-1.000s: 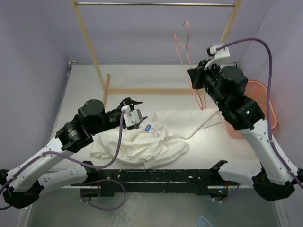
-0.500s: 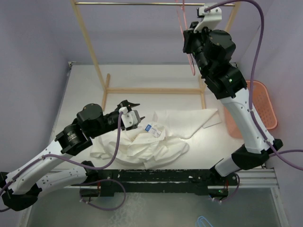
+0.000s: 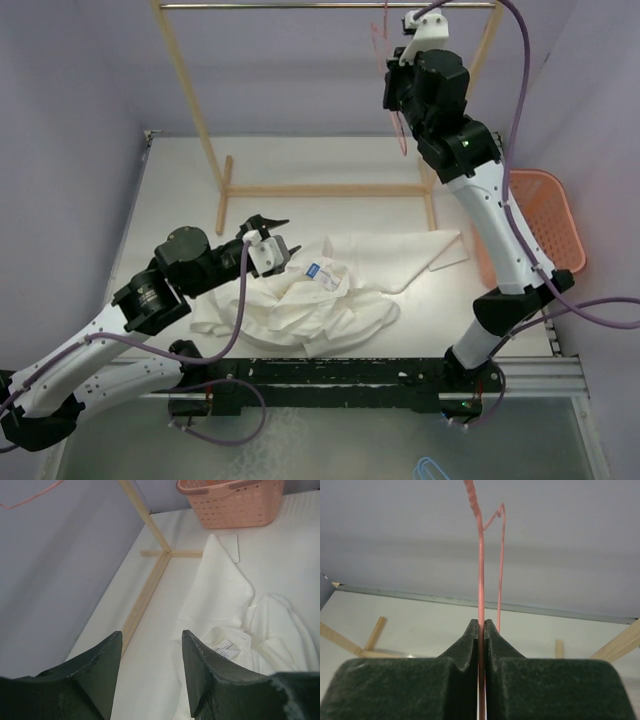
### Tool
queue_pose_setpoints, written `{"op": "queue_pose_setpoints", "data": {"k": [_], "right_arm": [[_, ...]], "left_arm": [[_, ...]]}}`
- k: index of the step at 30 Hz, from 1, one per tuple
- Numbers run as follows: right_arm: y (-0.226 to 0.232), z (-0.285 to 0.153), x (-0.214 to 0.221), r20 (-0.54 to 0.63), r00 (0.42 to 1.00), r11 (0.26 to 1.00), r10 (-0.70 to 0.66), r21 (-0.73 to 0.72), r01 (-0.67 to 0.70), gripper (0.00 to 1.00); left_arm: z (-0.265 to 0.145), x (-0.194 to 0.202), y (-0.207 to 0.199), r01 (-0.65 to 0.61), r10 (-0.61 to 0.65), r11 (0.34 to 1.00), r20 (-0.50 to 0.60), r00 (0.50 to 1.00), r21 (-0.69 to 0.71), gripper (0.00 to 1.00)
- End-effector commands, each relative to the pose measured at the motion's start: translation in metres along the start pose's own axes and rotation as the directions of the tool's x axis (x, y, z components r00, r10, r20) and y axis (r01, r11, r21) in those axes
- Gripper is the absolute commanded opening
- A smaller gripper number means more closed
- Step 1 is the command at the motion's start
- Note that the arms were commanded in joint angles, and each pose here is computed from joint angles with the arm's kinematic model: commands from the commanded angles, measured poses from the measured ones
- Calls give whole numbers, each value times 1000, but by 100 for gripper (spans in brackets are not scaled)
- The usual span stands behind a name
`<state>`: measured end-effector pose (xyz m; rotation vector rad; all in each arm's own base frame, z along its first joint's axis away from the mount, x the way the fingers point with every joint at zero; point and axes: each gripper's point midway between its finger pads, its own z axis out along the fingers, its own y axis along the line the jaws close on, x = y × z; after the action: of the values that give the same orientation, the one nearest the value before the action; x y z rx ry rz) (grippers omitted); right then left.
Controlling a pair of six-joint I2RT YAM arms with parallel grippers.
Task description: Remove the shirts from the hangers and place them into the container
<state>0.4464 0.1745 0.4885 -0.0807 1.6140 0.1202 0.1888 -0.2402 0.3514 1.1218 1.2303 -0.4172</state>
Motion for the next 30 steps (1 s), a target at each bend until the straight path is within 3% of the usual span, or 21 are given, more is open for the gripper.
{"op": "queue_pose_setpoints", "data": {"k": [1,4,8,10,15,18,21,24,30], "right_arm": [[1,-22,-15,45,998,998,38,-44,-36,1],[-3,-38,-11,37,999,998,22,-63,-20,30],[-7,-59,-1,11,1000,996,15,-88,-14,80],[-10,-72,1,9,1000,995,20,-97,-19,90],[-14,-125,9,20,997,980,81,-183,-76,92],[-1,-166,28,-26,993,940,115,-321,-117,92],[25,-201,67,-177,977,856,117,-481,-189,91],[49,-220,120,-354,931,790,88,-544,-282,91],[88,-215,218,-549,833,816,-66,-511,-271,90]], "left_arm": [[0,-11,8,16,-14,999,51,999,-41,55],[2,-10,8,23,-21,999,50,999,-42,54],[4,-9,7,32,-30,999,49,998,-41,55],[2,-10,11,32,-29,998,50,998,-62,54],[-20,-20,35,40,-21,979,99,995,-199,54],[-37,-24,50,53,-12,955,140,990,-293,54],[-50,-27,60,65,-4,932,168,986,-356,54],[-56,-27,64,74,-1,919,183,983,-388,54],[-84,-33,83,116,10,857,242,970,-502,48]]}}
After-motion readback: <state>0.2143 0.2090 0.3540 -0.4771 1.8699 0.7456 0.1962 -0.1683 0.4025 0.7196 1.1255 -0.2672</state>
